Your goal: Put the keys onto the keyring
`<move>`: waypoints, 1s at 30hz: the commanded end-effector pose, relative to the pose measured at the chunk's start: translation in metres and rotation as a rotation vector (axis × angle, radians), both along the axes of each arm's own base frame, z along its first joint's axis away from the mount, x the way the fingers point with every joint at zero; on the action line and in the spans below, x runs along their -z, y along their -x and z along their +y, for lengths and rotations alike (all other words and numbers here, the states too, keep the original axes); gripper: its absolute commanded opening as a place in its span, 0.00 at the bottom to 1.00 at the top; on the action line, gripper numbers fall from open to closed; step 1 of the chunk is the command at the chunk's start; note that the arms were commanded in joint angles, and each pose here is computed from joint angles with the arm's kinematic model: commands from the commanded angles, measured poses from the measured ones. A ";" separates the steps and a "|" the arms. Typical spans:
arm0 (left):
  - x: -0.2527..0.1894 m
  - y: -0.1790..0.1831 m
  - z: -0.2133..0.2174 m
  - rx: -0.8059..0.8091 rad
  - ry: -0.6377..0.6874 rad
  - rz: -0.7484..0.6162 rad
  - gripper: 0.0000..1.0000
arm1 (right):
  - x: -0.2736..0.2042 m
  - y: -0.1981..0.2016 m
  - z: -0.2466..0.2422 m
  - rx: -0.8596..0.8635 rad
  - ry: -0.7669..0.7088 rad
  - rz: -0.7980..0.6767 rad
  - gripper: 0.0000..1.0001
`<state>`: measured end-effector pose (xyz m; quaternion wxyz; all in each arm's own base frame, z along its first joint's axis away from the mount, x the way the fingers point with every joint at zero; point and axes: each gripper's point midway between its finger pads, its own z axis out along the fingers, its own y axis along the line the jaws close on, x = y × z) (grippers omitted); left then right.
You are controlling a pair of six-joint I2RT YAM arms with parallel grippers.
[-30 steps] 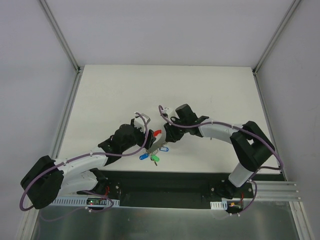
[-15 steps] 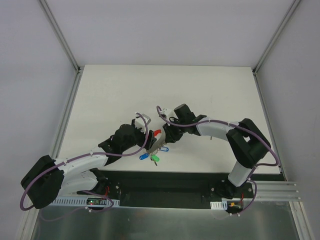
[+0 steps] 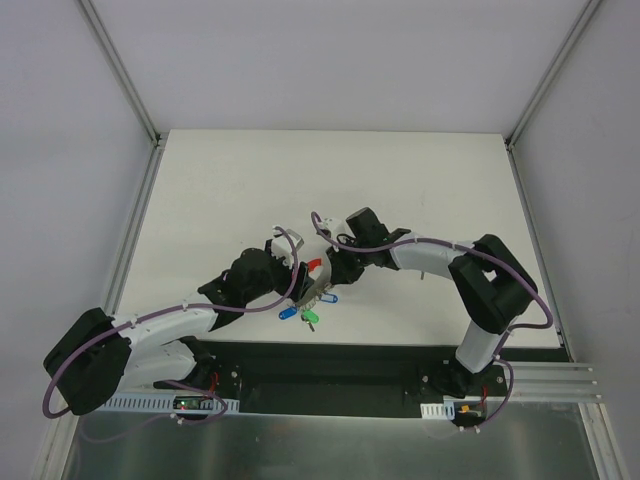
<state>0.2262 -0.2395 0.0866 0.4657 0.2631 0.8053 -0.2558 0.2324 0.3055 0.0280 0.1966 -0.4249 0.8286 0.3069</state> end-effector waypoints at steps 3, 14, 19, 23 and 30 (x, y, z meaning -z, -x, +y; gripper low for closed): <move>-0.016 -0.005 -0.002 0.018 0.036 -0.059 0.71 | -0.027 -0.006 0.006 -0.023 -0.057 -0.061 0.01; -0.046 0.000 -0.005 0.057 0.151 -0.110 0.71 | -0.070 0.000 0.008 -0.049 -0.099 -0.222 0.01; -0.072 0.007 -0.007 0.104 0.220 -0.172 0.71 | -0.110 0.004 0.010 -0.047 -0.180 -0.376 0.01; -0.098 0.014 -0.007 0.149 0.268 -0.254 0.71 | -0.164 0.008 0.011 -0.038 -0.332 -0.502 0.01; -0.150 0.030 -0.010 0.249 0.422 -0.390 0.74 | -0.238 0.026 0.002 -0.038 -0.542 -0.665 0.01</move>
